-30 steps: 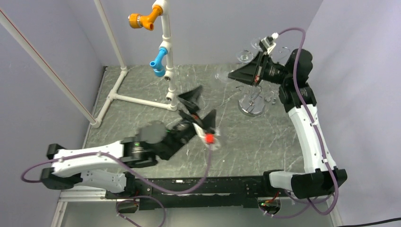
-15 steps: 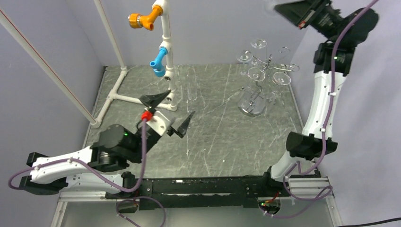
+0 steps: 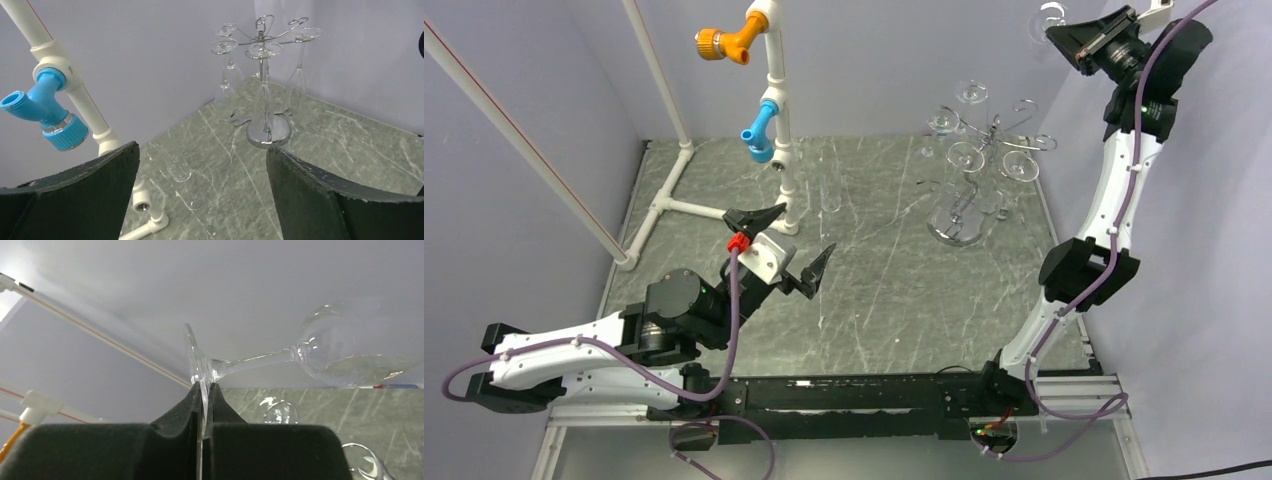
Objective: Place the wine glass upside down on the wine glass rack
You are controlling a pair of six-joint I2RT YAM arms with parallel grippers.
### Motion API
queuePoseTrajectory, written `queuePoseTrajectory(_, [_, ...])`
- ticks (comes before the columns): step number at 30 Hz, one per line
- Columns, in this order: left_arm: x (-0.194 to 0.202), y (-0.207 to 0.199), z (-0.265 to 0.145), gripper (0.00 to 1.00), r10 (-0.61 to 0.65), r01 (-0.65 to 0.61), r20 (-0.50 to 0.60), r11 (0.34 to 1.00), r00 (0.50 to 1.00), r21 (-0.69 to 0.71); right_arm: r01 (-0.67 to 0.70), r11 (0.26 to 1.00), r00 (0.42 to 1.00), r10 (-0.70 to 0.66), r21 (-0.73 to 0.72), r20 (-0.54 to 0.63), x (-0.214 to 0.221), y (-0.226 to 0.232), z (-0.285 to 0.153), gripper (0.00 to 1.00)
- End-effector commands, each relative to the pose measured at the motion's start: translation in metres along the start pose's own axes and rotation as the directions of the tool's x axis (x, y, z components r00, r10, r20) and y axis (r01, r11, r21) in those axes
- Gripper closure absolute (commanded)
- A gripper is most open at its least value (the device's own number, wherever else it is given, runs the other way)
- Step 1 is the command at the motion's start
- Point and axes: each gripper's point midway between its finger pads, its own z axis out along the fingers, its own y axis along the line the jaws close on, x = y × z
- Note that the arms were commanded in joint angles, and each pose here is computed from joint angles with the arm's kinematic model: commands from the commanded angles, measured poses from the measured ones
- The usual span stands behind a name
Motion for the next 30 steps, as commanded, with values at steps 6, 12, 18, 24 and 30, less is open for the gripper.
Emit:
queuePoseTrajectory(6, [0.006,0.006,-0.004,0.01,-0.081,0.081,-0.002,0.996,0.997,-0.040,-0.051,0.998,0.998,0.052,0.032,-0.018,0.013,-0.032,0.008,1.00])
queuePoseTrajectory(12, [0.009,0.004,-0.004,0.01,-0.085,0.085,-0.008,0.996,0.996,-0.040,-0.132,0.991,0.987,0.135,0.037,-0.081,0.037,-0.051,0.015,1.00])
queuePoseTrajectory(18, [0.012,0.003,-0.005,0.01,-0.091,0.090,-0.020,0.995,0.996,-0.041,-0.190,0.981,0.968,0.194,0.040,-0.158,0.070,-0.056,0.025,1.00])
queuePoseTrajectory(24, [0.015,0.009,-0.010,0.01,-0.132,0.132,-0.011,0.990,0.991,-0.057,-0.229,0.971,0.950,0.239,0.073,-0.199,0.087,-0.062,0.020,1.00])
queuePoseTrajectory(30, [0.016,0.011,-0.012,0.01,-0.140,0.139,-0.005,0.988,0.990,-0.060,-0.243,0.965,0.943,0.258,0.098,-0.209,0.094,-0.059,0.011,1.00])
